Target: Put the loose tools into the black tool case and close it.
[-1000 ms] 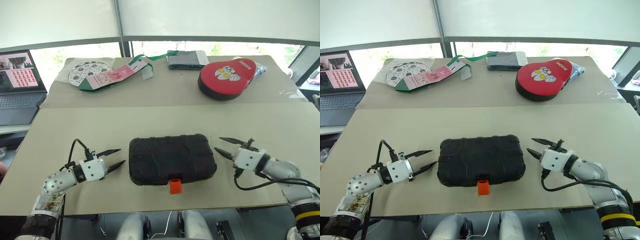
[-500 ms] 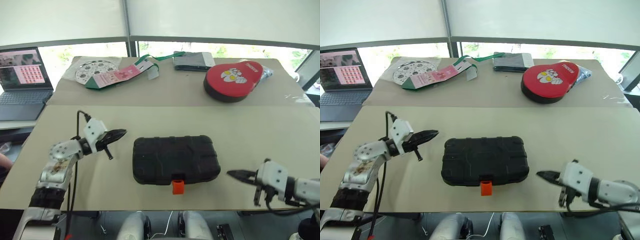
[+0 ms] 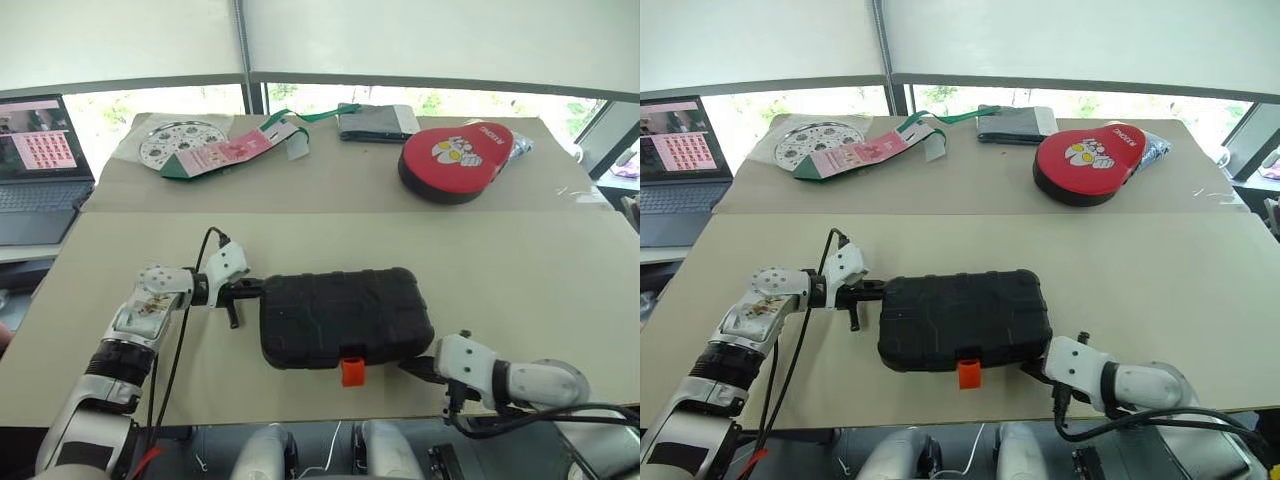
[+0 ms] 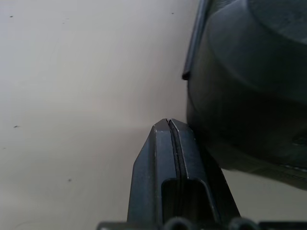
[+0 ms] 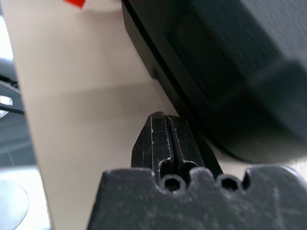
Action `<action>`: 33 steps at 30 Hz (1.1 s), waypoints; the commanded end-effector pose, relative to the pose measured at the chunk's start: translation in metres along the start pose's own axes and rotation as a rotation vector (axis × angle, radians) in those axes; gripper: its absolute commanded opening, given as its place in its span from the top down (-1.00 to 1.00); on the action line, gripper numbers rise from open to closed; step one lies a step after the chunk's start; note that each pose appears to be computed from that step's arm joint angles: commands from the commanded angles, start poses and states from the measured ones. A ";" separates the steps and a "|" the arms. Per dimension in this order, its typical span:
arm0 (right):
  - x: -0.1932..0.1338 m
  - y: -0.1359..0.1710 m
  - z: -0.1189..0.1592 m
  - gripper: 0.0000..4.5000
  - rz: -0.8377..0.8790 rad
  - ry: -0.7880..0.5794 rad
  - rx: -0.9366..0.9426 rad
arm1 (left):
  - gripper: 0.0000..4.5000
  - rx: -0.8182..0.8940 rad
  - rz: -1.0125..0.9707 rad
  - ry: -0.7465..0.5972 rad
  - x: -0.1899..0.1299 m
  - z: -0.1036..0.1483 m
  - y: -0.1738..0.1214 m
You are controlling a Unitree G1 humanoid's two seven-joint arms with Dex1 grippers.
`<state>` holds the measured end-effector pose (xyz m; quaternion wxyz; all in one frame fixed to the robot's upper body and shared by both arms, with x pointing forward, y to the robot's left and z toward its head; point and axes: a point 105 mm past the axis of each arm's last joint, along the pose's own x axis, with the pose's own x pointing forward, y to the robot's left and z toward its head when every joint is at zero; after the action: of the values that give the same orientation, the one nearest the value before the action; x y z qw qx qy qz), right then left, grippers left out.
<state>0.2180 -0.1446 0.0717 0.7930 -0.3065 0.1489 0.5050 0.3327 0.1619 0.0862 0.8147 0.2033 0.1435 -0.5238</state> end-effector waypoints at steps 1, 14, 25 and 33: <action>0.009 -0.022 -0.002 0.98 -0.094 0.003 -0.016 | 0.97 -0.022 -0.035 -0.013 -0.001 -0.001 -0.015; 0.027 -0.093 -0.003 0.98 -0.251 -0.050 -0.043 | 0.97 -0.085 0.143 -0.159 -0.018 0.021 -0.019; -0.016 -0.057 -0.018 0.98 -0.169 -0.028 0.065 | 0.97 -0.053 0.085 -0.284 -0.027 0.071 0.009; 0.000 -0.036 -0.008 0.98 -0.116 -0.062 0.101 | 0.97 0.006 -0.137 -0.248 0.026 0.105 -0.021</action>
<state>0.2523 -0.1722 0.0756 0.8442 -0.2632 0.1404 0.4453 0.3285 0.0960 0.1537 0.7987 0.1136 0.0673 -0.5871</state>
